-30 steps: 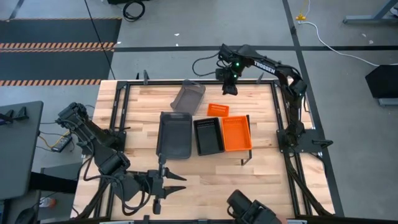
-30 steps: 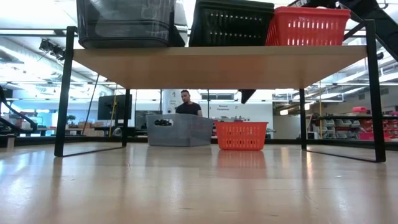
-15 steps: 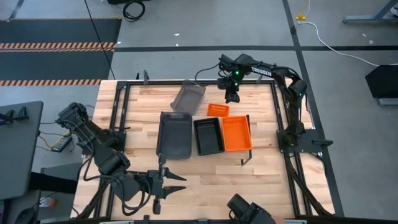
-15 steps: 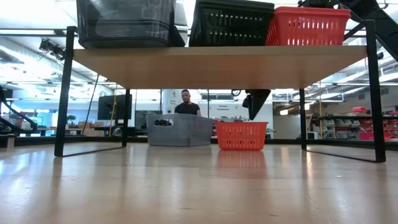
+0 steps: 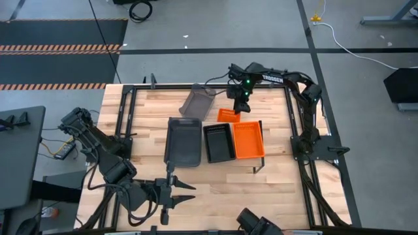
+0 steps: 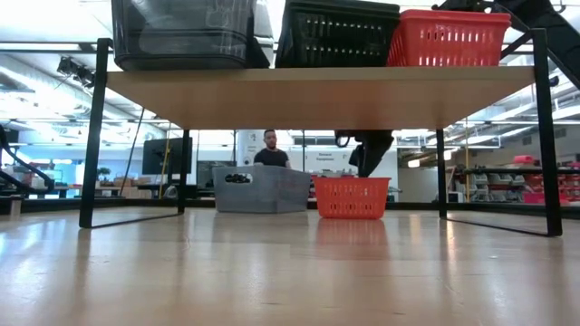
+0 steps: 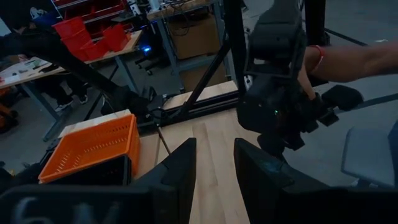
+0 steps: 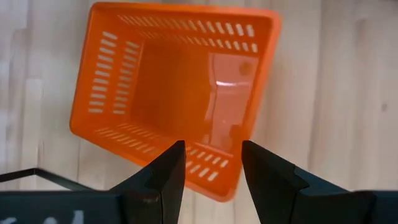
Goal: Stack baskets on shelf by color
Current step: Stack the orange bin on top of the orange bins on the shelf
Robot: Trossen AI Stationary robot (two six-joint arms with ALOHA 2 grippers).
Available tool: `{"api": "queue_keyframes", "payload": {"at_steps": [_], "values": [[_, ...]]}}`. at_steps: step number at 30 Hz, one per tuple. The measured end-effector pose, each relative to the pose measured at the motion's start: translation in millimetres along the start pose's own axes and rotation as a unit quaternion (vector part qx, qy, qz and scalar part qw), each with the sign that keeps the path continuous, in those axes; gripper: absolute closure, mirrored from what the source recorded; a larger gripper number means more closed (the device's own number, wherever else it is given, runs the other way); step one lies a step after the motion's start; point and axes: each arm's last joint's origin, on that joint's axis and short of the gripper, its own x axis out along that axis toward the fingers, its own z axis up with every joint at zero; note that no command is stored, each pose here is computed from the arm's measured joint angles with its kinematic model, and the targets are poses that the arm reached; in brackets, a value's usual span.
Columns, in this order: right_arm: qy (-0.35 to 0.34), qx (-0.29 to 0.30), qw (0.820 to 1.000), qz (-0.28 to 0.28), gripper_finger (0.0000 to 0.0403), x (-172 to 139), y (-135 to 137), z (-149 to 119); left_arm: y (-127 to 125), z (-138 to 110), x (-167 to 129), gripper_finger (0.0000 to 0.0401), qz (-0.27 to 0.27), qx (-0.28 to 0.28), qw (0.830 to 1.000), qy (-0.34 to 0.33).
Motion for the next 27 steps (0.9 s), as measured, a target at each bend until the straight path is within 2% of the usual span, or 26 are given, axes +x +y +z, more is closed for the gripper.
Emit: {"api": "queue_keyframes", "payload": {"at_steps": [12, 22, 24, 27], "values": [[0.011, -0.028, 1.000, 0.006, 0.0239, 23.2, 12.6, 4.9, 0.0, 0.0, 0.0, 0.0284, 0.000, 0.000, 1.000, 0.000], [0.050, -0.005, 0.998, -0.048, 0.0239, 22.1, 8.3, 1.9, 8.1, 6.0, 6.3, 0.0284, 0.009, -0.015, 1.000, -0.023], [0.051, 0.002, 0.997, -0.051, 0.0239, 21.1, 6.9, 0.9, 14.2, 5.6, 10.7, 0.0284, 0.023, -0.021, 0.999, -0.020], [0.050, 0.006, 0.997, -0.053, 0.0239, 20.0, 5.5, 0.0, 29.3, 4.8, 19.7, 0.0284, 0.078, -0.082, 0.993, -0.019]]}}
